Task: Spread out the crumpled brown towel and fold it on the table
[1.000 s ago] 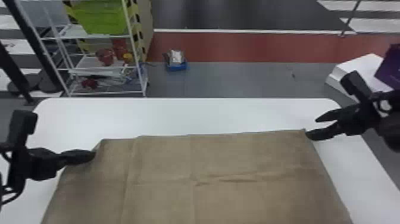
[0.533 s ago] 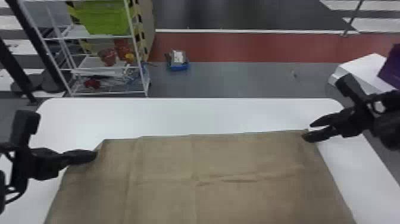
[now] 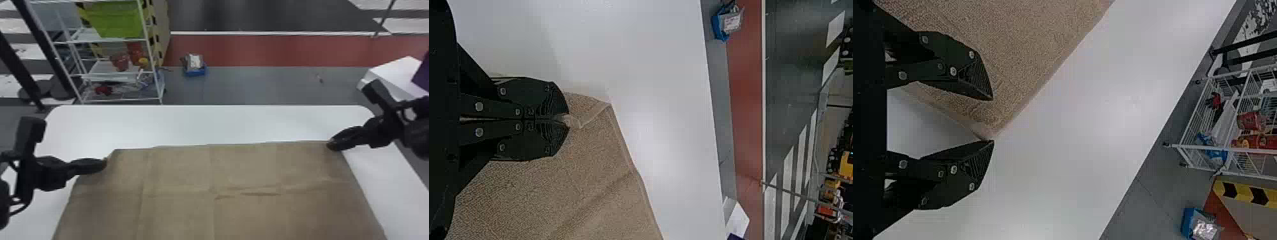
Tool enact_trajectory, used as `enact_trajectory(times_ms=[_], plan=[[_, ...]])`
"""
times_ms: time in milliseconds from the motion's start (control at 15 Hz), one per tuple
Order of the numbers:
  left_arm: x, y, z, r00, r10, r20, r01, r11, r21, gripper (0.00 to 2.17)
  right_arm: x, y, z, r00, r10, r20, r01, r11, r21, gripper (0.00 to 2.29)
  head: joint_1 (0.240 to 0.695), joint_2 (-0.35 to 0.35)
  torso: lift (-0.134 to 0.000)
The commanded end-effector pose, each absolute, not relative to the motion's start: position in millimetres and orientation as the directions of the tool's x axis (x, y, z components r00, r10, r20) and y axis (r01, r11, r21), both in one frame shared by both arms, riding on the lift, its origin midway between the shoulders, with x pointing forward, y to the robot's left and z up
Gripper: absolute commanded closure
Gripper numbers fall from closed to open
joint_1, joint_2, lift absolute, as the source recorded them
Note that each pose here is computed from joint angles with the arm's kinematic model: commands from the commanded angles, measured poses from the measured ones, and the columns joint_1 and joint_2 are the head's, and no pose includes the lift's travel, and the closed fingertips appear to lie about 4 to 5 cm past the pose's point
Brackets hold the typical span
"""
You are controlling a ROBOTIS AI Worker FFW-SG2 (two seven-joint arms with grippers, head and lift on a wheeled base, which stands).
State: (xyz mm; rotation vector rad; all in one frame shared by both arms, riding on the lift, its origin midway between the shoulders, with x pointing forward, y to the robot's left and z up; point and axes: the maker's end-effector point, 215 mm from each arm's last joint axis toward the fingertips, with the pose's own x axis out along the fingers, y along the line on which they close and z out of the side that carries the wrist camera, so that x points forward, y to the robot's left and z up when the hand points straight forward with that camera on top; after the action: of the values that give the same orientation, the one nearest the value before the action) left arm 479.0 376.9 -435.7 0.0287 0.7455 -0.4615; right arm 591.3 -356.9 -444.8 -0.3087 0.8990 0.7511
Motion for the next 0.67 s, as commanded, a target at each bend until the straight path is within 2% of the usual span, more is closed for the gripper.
enact_trajectory(times_ms=[0,133,267,600], plan=[[479.0,374.5,-436.6,0.638,-0.397,-0.660,0.417,0.898,-0.138,1.68,590.7,-358.3,-444.7,0.396,0.461,-0.794,-0.703,0.708,0.061,0.89,0.695,0.021,-0.124],[478.6,375.0,-437.2,0.637,-0.396,-0.662,0.415,0.899,-0.139,1.68,588.1,-359.0,-446.9,0.394,0.466,-0.792,-0.706,0.706,0.064,1.50,0.695,0.019,-0.124],[478.6,375.2,-434.2,0.640,-0.394,-0.660,0.417,0.899,-0.132,1.68,582.1,-358.7,-447.2,0.388,0.488,-0.782,-0.711,0.698,0.082,1.80,0.695,0.017,-0.124],[476.4,379.8,-407.4,0.683,-0.391,-0.617,0.416,0.902,-0.111,1.68,556.3,-385.9,-417.8,0.449,0.560,-0.697,-0.718,0.690,0.091,1.80,0.695,0.014,-0.124]])
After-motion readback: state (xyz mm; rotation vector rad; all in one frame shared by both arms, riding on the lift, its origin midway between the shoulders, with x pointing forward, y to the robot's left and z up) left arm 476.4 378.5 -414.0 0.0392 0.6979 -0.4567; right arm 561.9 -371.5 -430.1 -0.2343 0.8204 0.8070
